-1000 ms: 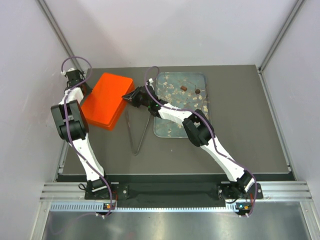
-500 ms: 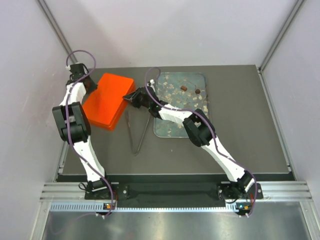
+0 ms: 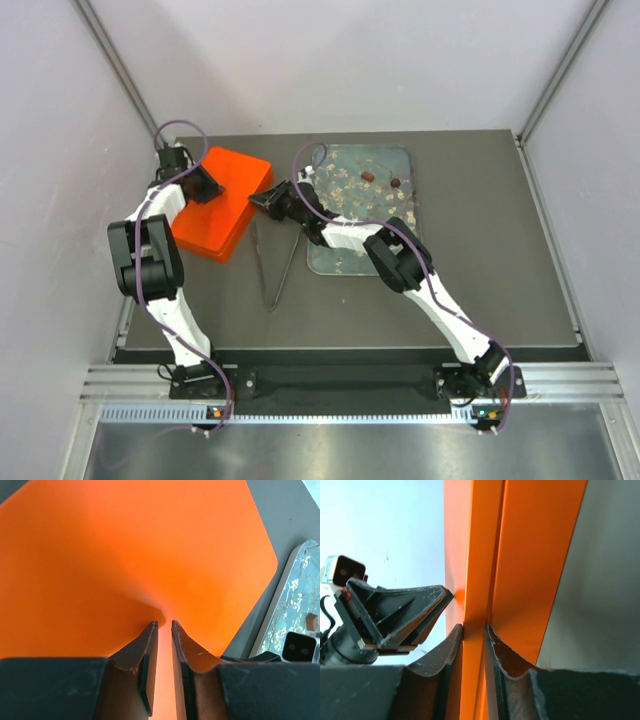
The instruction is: Pack the chocolate
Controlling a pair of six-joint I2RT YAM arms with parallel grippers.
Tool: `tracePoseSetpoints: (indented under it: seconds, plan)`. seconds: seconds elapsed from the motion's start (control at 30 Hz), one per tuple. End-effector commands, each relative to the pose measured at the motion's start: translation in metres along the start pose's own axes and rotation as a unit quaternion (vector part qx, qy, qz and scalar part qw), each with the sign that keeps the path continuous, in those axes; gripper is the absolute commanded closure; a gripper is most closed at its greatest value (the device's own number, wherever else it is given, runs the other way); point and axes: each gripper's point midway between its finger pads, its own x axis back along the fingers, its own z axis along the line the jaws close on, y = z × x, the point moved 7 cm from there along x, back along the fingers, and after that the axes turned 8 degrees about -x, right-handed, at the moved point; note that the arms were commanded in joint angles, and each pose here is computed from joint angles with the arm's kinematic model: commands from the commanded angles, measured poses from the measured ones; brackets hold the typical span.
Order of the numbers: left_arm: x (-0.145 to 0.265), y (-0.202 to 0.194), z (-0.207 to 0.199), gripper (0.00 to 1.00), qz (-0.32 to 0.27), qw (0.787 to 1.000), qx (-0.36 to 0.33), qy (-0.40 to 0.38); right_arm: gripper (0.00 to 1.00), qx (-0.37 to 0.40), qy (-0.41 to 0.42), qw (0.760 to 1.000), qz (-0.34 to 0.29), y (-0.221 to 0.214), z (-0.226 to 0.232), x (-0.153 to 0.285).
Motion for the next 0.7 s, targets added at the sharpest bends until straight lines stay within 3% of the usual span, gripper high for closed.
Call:
tracePoseSetpoints:
  seconds: [0.0, 0.33, 0.5, 0.67]
  plan:
    - [-0.003, -0.018, 0.01, 0.77, 0.032, 0.999, 0.013, 0.017, 0.81, 0.031, -0.067, 0.997, 0.03, -0.002, -0.039, 0.011]
    - [0.024, 0.016, 0.01, 0.77, 0.006, 0.995, -0.016, 0.101, 0.5, 0.058, 0.021, 0.996, 0.071, 0.023, 0.009, 0.013]
    - [0.058, 0.044, 0.007, 0.77, -0.037, 0.986, -0.048, 0.156, 0.46, 0.088, 0.054, 0.991, 0.081, 0.03, 0.031, 0.016]
    - [0.092, 0.056, -0.015, 0.77, -0.065, 0.987, -0.071, 0.126, 0.5, 0.125, 0.092, 0.984, 0.086, 0.045, 0.062, 0.027]
